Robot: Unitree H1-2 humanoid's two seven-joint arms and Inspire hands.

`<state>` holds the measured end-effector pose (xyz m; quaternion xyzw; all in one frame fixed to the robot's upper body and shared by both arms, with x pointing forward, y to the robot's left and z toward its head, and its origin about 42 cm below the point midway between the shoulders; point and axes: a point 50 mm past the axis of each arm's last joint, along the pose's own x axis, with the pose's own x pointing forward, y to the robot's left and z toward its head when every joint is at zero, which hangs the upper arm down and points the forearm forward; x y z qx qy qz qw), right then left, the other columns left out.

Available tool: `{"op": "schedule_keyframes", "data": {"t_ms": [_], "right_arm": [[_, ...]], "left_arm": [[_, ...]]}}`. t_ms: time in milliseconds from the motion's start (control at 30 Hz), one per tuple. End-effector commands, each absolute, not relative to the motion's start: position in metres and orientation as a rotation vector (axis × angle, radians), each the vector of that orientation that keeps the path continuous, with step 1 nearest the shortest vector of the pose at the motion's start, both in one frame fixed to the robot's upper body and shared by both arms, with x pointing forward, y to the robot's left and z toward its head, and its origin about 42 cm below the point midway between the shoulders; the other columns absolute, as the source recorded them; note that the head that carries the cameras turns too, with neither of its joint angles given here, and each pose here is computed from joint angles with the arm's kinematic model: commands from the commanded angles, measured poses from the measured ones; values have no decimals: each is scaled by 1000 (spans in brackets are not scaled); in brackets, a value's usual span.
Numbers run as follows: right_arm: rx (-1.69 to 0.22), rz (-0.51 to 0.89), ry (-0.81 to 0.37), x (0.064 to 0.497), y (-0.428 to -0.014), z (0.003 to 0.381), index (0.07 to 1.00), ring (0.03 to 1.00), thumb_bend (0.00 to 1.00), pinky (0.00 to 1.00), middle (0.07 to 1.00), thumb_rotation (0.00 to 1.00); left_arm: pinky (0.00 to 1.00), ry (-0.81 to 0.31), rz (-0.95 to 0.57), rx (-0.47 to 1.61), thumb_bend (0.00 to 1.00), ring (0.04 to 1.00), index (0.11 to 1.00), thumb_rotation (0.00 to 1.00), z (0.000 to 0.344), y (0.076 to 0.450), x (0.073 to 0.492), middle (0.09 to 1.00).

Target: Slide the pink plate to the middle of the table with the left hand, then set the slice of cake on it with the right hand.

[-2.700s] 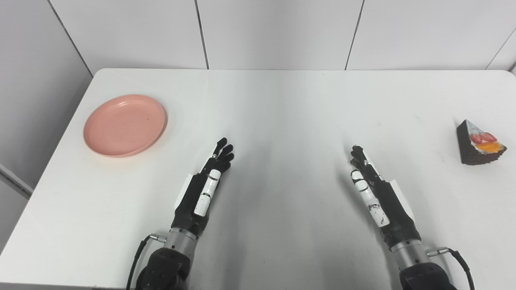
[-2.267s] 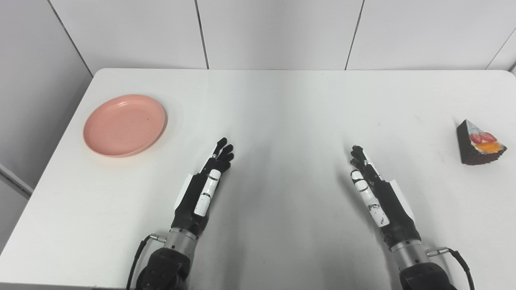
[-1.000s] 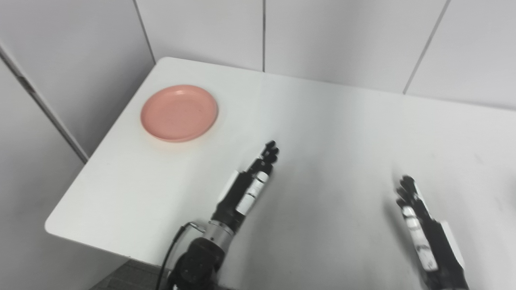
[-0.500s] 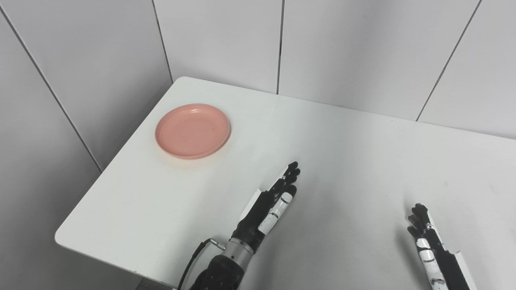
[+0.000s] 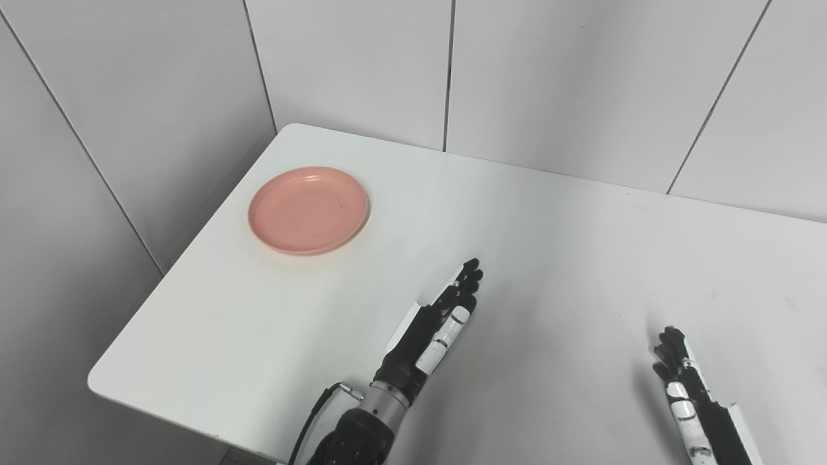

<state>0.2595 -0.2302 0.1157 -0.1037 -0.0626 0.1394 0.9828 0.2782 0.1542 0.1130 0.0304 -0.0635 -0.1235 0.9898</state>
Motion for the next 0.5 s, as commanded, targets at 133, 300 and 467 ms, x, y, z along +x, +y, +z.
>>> {"op": "schedule_keyframes", "data": {"t_ms": [133,300,467], "right_arm": [[-225,259,-74,254,-234,111,1000,993,364,1000,1000,1000],[-217,262,-77,256,-231,110,1000,996,363,1000,1000,1000],[-215,261,-87,258,-230,109,1000,994,372,1000,1000,1000]], "left_arm": [[954,4,-280,8,445,966,949,1000,89,147,263,971],[960,-33,-288,-8,427,965,959,1000,109,152,274,974],[961,-110,-280,-3,450,959,956,1000,134,162,284,969]]}}
